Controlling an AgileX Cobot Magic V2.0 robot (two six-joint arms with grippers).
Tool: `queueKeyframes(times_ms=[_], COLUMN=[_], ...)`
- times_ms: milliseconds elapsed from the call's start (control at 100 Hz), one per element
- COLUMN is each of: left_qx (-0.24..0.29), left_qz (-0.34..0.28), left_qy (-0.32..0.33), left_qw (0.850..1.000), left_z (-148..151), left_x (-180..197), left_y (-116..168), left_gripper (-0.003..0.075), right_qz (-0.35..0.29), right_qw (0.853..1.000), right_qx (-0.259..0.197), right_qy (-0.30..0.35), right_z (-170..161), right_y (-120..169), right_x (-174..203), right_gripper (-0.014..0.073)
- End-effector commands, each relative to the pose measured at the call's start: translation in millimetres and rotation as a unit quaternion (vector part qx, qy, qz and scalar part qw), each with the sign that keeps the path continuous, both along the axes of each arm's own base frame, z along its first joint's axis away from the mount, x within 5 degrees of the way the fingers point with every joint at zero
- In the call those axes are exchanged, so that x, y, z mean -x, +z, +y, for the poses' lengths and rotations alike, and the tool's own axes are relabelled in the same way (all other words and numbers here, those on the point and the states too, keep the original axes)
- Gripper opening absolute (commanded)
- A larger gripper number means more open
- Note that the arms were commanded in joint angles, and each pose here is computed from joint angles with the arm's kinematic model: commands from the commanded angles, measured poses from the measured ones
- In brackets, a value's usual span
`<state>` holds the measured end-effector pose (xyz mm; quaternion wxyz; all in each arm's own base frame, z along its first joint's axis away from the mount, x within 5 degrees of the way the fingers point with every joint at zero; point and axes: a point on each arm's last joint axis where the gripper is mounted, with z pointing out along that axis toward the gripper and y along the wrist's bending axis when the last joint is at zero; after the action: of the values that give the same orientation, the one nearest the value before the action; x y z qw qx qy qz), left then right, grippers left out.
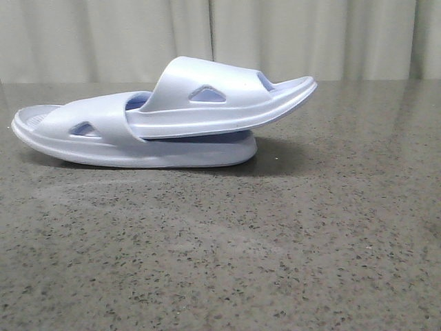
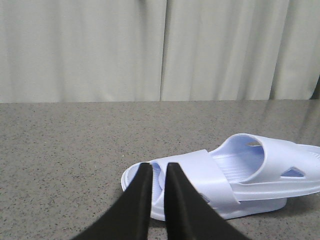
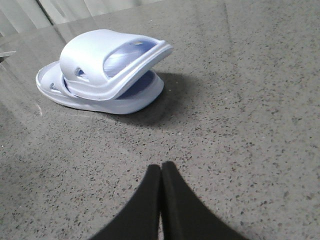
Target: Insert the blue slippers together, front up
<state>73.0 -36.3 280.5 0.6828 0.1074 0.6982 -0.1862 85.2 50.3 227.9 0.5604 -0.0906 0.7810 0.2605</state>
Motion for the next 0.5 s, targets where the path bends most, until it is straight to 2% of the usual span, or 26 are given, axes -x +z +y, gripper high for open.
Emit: queueKeyframes(times_ms=[0,260,330,360,400,410,420,430,440,470,480,490], left_qx=[0.019,0.021,0.027,0.047,0.041,0.058,0.043,0.061,0.047,0.051,0.069,0.054], left_qz=[-0.009,-0.009,-0.002,0.008,0.008,0.013,0.010,0.016,0.010,0.009,0.014,0.009], left_qy=[0.002,0.005,0.039,0.059,0.091,0.098,0.104,0.110,0.118,0.135,0.139,0.144], left_qw=[1.000,1.000,0.999,0.997,0.995,0.993,0.994,0.992,0.992,0.989,0.988,0.988], left_z=[0.4,1.0,6.7,10.3,15.9,17.3,18.3,19.3,20.8,23.9,24.8,25.6], left_x=[-0.1,-0.1,-2.1,-2.6,-3.1,-3.5,-3.1,-3.2,-3.1,-2.8,-2.9,-2.5], left_y=[9.6,9.3,8.2,7.7,6.0,5.3,4.3,3.1,2.6,-0.5,-2.3,-3.4], left_gripper=[0.0015,0.0015,0.0015,0.0015,0.0015,0.0015,0.0015,0.0015,0.0015,0.0015,0.0015,0.0015], right_qz=[-0.013,-0.013,-0.013,-0.013,-0.013,-0.013,-0.013,-0.013,-0.013,-0.013,-0.013,-0.013], right_qw=[1.000,1.000,1.000,1.000,1.000,1.000,1.000,1.000,1.000,1.000,1.000,1.000], right_qx=[-0.007,-0.007,-0.007,-0.007,-0.007,-0.007,-0.007,-0.007,-0.007,-0.007,-0.007,-0.007], right_qy=[-0.004,-0.004,-0.004,-0.004,-0.004,-0.004,-0.004,-0.004,-0.004,-0.004,-0.004,-0.004], right_z=[0.0,0.0,0.0,0.0,0.0,0.0,0.0,0.0,0.0,0.0,0.0,0.0], right_y=[9.5,9.5,9.5,9.5,9.5,9.5,9.5,9.5,9.5,9.5,9.5,9.5], right_x=[-1.6,-1.6,-1.6,-1.6,-1.6,-1.6,-1.6,-1.6,-1.6,-1.6,-1.6,-1.6], right_gripper=[-0.0079,-0.0079,-0.0079,-0.0079,-0.0079,-0.0079,-0.0079,-0.0079,-0.0079,-0.0079,-0.0079,-0.0079])
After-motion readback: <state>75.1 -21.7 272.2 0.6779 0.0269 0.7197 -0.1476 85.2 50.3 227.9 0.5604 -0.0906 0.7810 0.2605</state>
